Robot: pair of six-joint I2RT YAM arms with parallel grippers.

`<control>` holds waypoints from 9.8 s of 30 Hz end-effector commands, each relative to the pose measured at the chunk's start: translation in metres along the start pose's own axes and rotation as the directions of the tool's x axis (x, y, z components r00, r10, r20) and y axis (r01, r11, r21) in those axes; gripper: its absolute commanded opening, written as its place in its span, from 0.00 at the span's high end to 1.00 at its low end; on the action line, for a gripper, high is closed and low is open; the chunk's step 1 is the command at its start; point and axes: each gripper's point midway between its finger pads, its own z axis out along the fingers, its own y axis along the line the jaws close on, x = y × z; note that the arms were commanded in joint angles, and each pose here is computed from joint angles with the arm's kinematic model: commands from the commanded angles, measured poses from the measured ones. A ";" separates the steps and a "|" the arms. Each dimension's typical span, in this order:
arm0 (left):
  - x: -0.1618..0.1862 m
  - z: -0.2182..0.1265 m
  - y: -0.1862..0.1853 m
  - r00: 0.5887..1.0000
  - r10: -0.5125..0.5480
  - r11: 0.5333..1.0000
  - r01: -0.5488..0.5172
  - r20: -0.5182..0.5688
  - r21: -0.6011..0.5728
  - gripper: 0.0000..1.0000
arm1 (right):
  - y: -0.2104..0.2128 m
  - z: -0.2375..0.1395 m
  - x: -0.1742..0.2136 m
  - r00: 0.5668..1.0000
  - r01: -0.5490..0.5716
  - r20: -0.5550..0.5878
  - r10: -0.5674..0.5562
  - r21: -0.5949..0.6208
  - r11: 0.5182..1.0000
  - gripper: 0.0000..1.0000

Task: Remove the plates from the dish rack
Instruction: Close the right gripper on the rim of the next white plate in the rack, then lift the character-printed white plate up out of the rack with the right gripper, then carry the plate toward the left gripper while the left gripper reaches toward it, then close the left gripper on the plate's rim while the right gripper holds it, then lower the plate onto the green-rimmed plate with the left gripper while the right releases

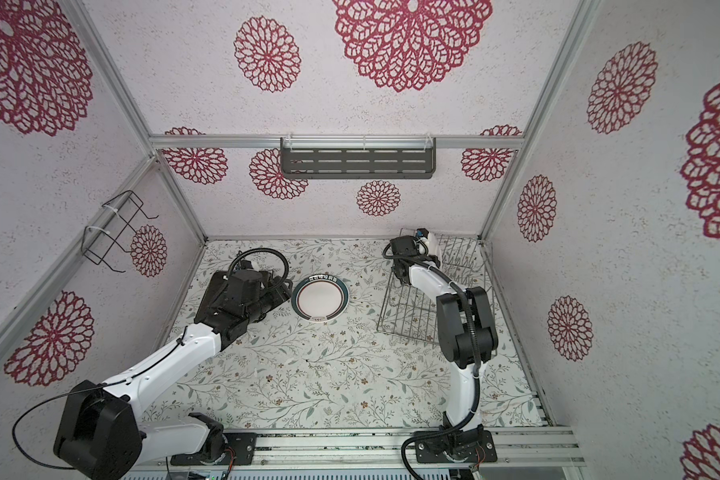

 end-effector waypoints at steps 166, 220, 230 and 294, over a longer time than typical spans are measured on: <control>0.065 0.046 -0.171 0.968 -0.069 0.878 0.174 -0.241 0.446 0.31 | -0.001 -0.219 0.038 0.175 -0.797 -0.691 0.702 -0.518 -0.311 1.00; 0.105 0.059 -0.200 0.941 -0.042 0.846 0.212 -0.335 0.490 0.82 | 0.006 -0.240 0.017 0.228 -0.763 -0.713 0.663 -0.554 -0.333 1.00; 0.103 0.058 -0.200 0.943 -0.049 0.843 0.216 -0.330 0.492 0.97 | 0.005 -0.242 0.017 0.260 -0.748 -0.696 0.669 -0.584 -0.316 0.97; 0.008 0.085 0.014 0.924 -0.025 0.992 0.069 -0.382 0.103 1.00 | 0.058 -0.273 0.050 0.754 -0.609 -0.546 0.364 -0.789 0.080 0.33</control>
